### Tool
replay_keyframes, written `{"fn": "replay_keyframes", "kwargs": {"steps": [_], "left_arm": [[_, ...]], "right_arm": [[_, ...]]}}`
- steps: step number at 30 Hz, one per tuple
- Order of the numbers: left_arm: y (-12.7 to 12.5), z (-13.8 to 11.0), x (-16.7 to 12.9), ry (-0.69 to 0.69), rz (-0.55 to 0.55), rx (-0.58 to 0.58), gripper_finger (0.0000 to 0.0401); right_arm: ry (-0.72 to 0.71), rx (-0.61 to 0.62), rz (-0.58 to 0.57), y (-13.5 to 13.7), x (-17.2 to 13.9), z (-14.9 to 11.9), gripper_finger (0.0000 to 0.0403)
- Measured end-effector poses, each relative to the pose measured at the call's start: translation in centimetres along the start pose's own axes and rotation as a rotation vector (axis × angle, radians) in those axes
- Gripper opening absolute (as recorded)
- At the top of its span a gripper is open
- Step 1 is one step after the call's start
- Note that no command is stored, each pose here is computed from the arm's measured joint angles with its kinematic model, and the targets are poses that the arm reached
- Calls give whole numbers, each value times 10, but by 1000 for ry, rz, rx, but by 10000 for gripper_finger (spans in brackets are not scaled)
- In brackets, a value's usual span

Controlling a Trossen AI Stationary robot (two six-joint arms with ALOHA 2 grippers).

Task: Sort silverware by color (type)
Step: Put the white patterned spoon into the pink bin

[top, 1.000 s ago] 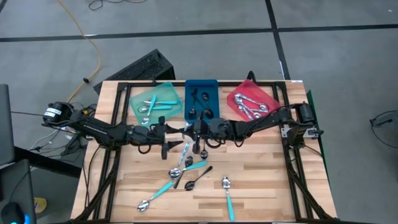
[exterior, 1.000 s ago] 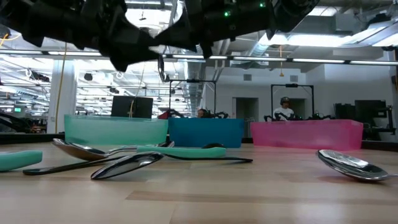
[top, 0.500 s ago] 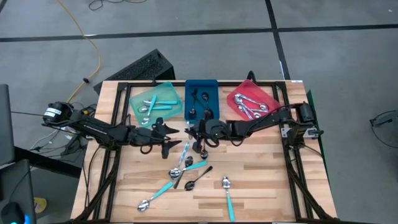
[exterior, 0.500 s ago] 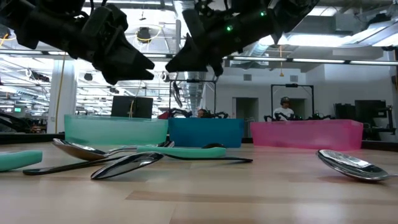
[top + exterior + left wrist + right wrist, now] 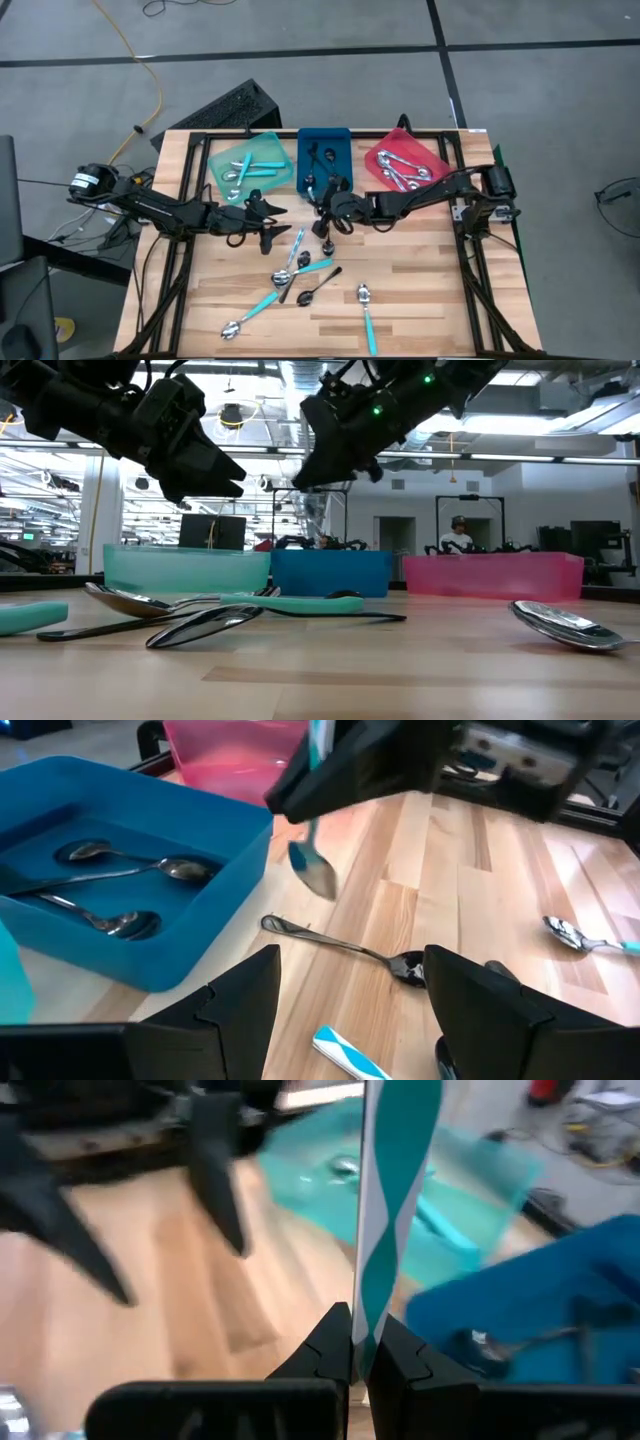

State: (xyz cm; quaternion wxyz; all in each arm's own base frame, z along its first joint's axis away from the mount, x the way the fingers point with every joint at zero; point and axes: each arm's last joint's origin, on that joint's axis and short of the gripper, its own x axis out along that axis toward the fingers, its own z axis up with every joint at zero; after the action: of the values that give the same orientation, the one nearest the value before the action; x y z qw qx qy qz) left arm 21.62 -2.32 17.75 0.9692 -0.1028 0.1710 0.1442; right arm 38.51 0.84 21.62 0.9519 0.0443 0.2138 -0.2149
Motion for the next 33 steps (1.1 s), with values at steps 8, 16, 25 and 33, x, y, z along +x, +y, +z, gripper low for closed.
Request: {"fn": "replay_keyframes", "kwargs": {"steps": [8, 16, 25, 33], "left_arm": [[1, -3, 0, 25, 7, -22, 230], [1, -3, 0, 37, -3, -28, 230], [1, -4, 0, 40, -4, -26, 230], [1, -4, 0, 45, -3, -25, 229]], "right_arm": [[14, -38, -216, -12, -16, 6, 34], [38, -107, -376, -26, -28, 11, 34], [54, -137, -535, -45, -33, 15, 34], [150, -157, -658, -70, -38, 12, 34]]}}
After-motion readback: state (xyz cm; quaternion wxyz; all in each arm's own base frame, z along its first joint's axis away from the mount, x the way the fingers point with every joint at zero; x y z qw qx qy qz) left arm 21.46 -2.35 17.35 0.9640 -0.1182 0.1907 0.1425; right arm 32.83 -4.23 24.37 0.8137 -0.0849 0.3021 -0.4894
